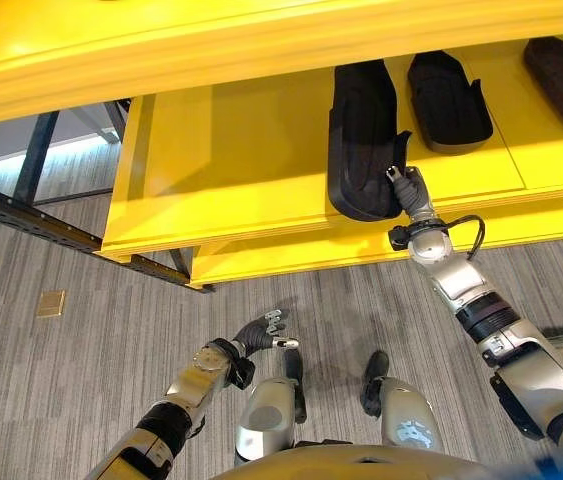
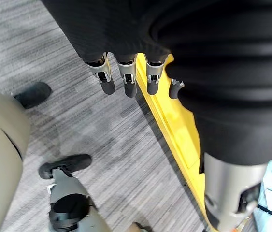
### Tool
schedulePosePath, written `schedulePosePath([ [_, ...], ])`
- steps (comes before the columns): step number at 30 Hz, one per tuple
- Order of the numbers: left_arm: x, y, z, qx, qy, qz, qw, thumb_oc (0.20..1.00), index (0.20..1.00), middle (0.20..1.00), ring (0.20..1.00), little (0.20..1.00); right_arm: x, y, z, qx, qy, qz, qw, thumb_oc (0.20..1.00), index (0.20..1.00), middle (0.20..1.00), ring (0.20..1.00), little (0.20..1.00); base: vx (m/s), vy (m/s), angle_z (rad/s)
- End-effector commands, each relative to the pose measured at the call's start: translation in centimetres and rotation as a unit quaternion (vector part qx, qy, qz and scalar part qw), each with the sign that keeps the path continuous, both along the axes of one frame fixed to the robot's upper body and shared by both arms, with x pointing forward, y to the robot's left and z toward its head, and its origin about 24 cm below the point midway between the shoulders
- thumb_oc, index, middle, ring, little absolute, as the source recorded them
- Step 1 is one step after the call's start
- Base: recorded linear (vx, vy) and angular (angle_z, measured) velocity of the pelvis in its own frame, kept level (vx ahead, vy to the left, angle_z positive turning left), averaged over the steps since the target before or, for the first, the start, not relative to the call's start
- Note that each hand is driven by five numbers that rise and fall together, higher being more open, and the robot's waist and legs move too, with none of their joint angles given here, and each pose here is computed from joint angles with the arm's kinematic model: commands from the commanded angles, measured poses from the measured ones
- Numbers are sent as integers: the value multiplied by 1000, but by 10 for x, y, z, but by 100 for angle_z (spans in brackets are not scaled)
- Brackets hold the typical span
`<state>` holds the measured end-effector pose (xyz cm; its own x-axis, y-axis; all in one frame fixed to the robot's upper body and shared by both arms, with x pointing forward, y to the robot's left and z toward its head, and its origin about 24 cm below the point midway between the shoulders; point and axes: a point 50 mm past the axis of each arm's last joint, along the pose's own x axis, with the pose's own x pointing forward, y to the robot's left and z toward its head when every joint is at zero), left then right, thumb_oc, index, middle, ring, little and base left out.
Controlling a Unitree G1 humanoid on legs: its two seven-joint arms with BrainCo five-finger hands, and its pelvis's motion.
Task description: Move parts from the plastic box to the shelf.
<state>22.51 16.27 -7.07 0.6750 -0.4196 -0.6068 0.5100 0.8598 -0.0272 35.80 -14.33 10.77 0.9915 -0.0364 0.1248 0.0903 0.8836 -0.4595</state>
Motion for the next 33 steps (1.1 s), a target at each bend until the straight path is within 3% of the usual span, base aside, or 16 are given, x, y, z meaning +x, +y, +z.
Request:
schedulePosePath([
  [1,-14,-5,-4,6,7,-36,999,1000,1000,1000,1000,1000,9,24,44,3,-83,49,995,200,200,200,200,200,100,-101,5],
  [8,-10,-15,1,-7,-1,-57,998,1000,1000,1000,1000,1000,4,32,43,-2,-82,51,995,200,200,200,200,200,59,83,24],
  [16,-16,-21,-3,-12,16,-93,995,1000,1000,1000,1000,1000,10,4,32,-5,-75,-8,997,200,200,200,200,200,155,326,8],
  [33,-18,-4,0,0,9,-77,997,1000,1000,1000,1000,1000,26,-44,85,-46,-131,-75,988,200,200,200,200,200,17,17,6],
])
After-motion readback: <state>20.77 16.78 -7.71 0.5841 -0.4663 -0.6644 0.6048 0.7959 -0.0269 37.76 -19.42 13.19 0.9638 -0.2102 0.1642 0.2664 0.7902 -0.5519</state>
